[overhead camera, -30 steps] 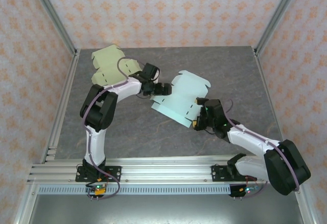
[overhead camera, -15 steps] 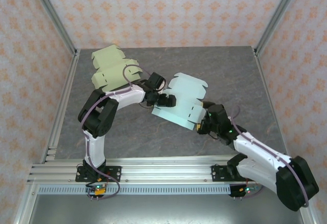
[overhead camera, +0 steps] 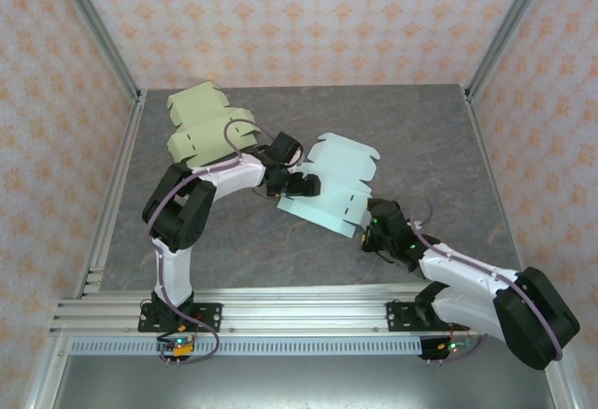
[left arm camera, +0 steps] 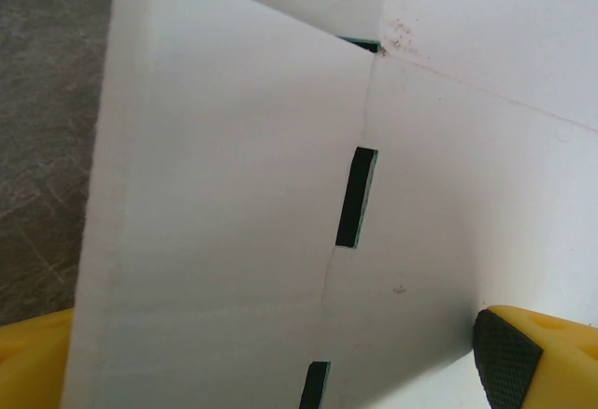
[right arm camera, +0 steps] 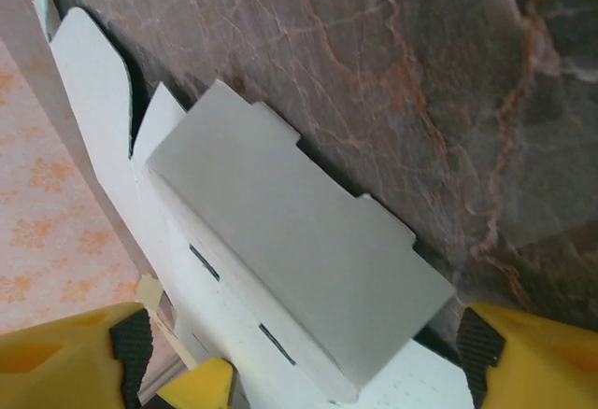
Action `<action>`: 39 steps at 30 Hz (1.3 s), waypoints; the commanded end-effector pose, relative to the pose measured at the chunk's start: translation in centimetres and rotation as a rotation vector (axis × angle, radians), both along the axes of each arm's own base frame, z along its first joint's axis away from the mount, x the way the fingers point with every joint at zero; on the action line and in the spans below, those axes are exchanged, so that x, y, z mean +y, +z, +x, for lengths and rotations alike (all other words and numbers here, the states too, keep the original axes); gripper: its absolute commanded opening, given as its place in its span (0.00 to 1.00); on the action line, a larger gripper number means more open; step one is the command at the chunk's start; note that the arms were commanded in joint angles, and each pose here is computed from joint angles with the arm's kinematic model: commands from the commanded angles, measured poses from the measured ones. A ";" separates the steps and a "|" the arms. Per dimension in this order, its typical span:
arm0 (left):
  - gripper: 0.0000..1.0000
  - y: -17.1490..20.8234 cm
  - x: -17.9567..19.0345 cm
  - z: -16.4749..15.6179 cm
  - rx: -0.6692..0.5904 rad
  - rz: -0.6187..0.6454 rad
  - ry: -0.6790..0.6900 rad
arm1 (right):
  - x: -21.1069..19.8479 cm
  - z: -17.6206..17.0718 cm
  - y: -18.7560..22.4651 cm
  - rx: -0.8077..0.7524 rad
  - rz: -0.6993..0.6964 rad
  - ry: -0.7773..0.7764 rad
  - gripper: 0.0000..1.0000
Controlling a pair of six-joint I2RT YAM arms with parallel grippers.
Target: Fold the paper box
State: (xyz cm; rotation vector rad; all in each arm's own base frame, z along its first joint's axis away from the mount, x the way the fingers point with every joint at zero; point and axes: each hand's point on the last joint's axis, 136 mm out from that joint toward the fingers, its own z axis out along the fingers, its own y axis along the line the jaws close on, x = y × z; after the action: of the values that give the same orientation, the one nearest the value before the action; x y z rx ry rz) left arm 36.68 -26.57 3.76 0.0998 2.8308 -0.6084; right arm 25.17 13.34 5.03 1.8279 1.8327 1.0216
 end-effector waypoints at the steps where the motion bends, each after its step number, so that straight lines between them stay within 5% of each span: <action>1: 0.98 1.3 -0.4 -0.6 0.024 -0.024 -0.013 | -0.2 1.5 0.9 -0.068 0.037 -0.084 0.80; 14: 0.98 1.7 -1.3 -1.6 0.073 -0.069 -0.063 | 0.8 1.1 1.8 -0.035 0.077 -0.109 0.93; 27: 0.98 0.9 -1.7 -2.2 0.117 -0.072 -0.099 | -2.2 3.2 1.7 -0.156 -0.099 -0.130 0.58; 39: 0.99 1.9 -1.6 -2.2 0.091 -0.083 -0.111 | -4.2 4.7 4.7 -0.262 -0.317 -0.049 0.08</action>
State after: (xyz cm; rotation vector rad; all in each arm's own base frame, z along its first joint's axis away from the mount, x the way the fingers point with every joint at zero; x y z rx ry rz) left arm 34.61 -27.85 4.46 0.1718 2.9147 -0.7450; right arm 29.13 10.57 7.64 1.5918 1.6949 0.9246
